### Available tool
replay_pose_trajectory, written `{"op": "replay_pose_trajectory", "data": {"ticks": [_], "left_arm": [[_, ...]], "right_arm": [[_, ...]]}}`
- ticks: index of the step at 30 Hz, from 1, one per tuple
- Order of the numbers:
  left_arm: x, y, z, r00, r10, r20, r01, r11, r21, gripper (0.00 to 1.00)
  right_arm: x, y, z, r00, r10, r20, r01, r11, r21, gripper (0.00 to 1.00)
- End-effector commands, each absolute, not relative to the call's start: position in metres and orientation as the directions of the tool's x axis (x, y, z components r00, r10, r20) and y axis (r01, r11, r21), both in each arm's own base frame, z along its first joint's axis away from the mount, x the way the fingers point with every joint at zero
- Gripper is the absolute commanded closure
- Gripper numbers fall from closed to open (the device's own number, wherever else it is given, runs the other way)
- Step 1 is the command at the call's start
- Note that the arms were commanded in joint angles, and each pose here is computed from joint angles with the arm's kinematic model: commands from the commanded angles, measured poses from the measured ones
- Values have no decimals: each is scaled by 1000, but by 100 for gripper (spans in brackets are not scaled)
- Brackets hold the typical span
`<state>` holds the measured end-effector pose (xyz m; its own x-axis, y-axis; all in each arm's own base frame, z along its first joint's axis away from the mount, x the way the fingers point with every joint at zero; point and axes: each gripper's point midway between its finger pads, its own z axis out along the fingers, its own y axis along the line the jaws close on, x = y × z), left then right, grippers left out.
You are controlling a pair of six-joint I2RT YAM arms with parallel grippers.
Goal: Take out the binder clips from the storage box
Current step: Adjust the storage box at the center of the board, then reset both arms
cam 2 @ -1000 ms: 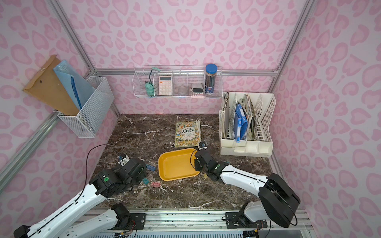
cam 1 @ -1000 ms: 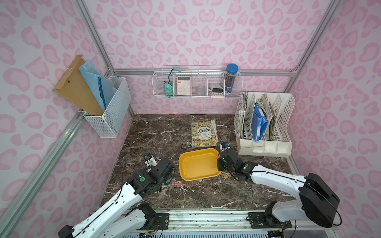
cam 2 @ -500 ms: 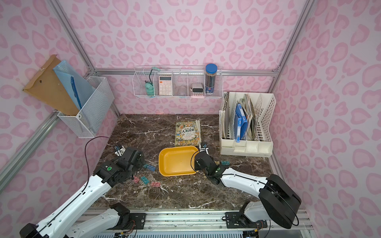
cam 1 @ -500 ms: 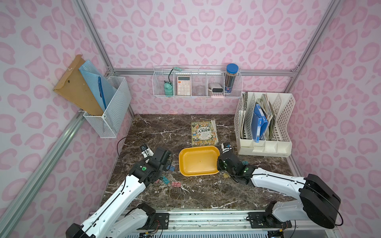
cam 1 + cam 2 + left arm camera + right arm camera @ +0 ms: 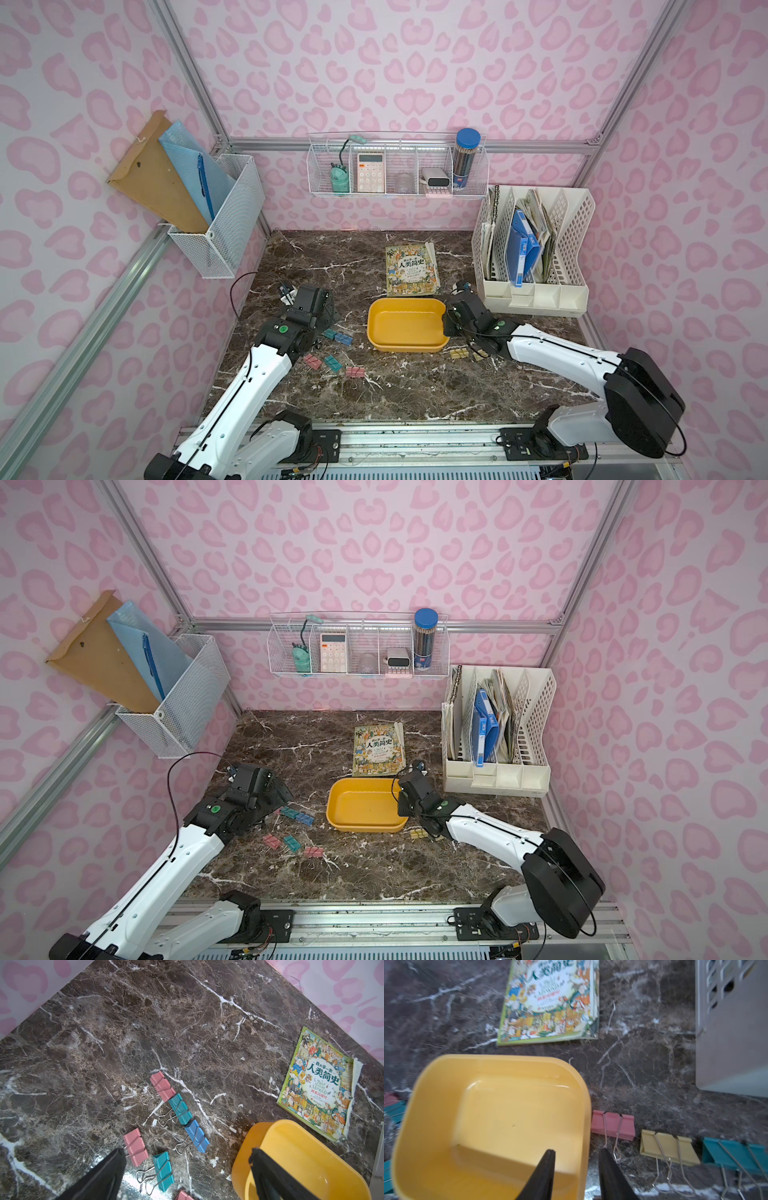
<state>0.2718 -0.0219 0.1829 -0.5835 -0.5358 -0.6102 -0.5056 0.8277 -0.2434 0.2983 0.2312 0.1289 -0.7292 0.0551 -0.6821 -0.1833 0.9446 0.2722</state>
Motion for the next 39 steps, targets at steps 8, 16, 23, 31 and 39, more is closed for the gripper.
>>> {"op": "replay_pose_trajectory", "data": {"ticks": [8, 16, 23, 31, 39], "left_arm": [[297, 26, 206, -446, -381, -810, -609, 793, -37, 1], [331, 51, 183, -497, -125, -859, -606, 758, 240, 1], [348, 58, 147, -511, -100, -854, -568, 785, 247, 1], [369, 50, 133, -406, -62, -912, -479, 864, 154, 1], [384, 62, 123, -344, -29, -938, -452, 881, 139, 1]], "right_arm": [[314, 80, 240, -221, 163, -961, 129, 982, 137, 30], [292, -46, 208, -1, 116, -993, 345, 932, 109, 10], [311, -76, 167, -79, 149, -986, 387, 916, 107, 9], [322, -51, 162, -49, 43, -998, 230, 973, 30, 8], [345, -14, 160, -23, -88, -996, 125, 988, -91, 7]]}}
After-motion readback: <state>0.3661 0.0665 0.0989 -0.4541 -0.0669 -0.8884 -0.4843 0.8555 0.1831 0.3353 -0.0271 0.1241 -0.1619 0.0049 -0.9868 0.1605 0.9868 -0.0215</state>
